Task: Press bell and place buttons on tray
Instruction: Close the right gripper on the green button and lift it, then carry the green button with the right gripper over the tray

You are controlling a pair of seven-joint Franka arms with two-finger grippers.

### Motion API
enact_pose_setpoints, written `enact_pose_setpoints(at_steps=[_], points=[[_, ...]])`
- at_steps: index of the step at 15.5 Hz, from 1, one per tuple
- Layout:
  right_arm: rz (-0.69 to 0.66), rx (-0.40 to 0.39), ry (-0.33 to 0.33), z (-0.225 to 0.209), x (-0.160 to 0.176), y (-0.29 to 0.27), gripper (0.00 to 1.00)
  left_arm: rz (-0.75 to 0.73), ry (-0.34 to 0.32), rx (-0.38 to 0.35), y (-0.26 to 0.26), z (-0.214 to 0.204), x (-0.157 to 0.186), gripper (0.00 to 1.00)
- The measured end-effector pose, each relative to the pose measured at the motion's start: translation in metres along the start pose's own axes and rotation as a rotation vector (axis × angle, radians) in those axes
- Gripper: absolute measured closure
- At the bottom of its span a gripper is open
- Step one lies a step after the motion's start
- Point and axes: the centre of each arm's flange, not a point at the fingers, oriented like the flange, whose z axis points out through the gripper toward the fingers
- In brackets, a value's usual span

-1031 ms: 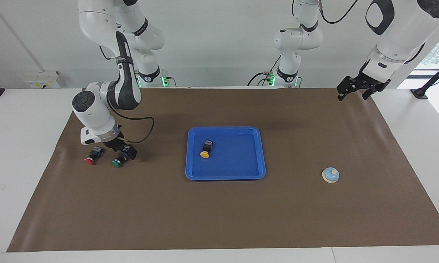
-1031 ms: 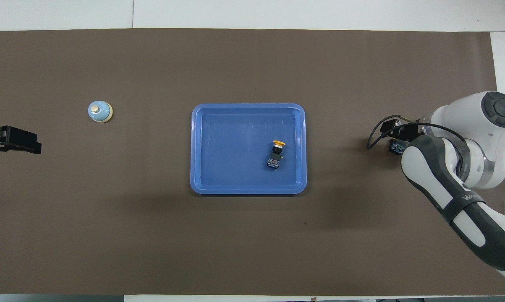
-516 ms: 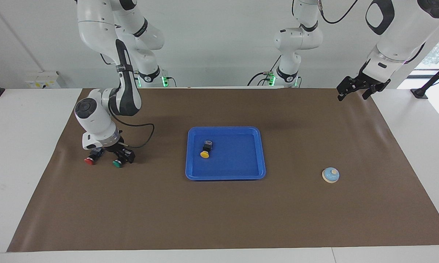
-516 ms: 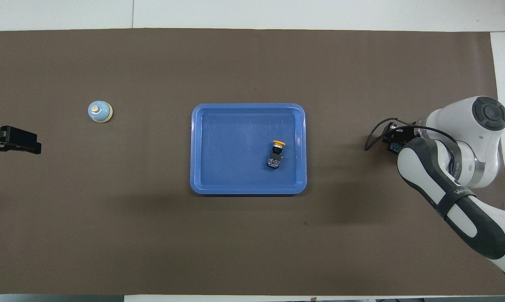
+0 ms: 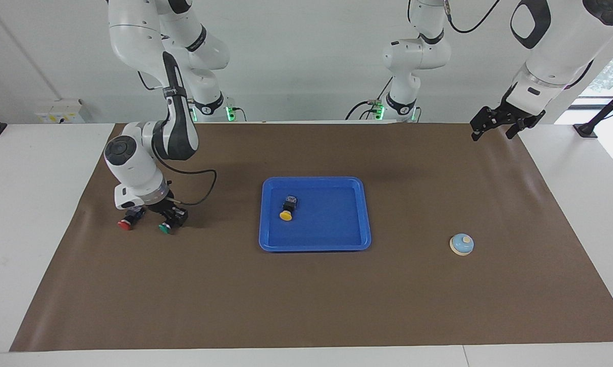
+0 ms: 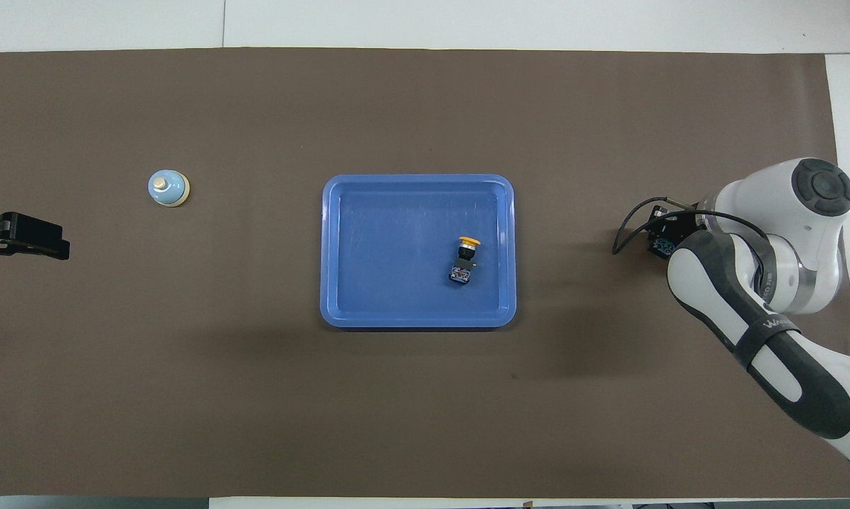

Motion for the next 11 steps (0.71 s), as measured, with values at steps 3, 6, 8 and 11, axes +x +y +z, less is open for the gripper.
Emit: enact_pose_setpoints(at_steps=[3,6,8,11], points=[[-0.061,-0.009,-0.010,-0.039,-0.002,-0.040,0.58,0.000,0.000,0.000,0.000,0.000,0.000,0.00],[-0.149,-0.008,-0.002,-0.071,-0.022,-0.098,0.58,0.000,0.000,0.000,0.000,0.000,0.000,0.00],[-0.208,-0.004,0.009,-0.085,-0.046,-0.142,0.58,0.000,0.000,0.000,0.000,0.000,0.000,0.00],[-0.279,0.009,0.023,-0.094,-0.096,-0.207,0.58,0.000,0.000,0.000,0.000,0.000,0.000,0.00]])
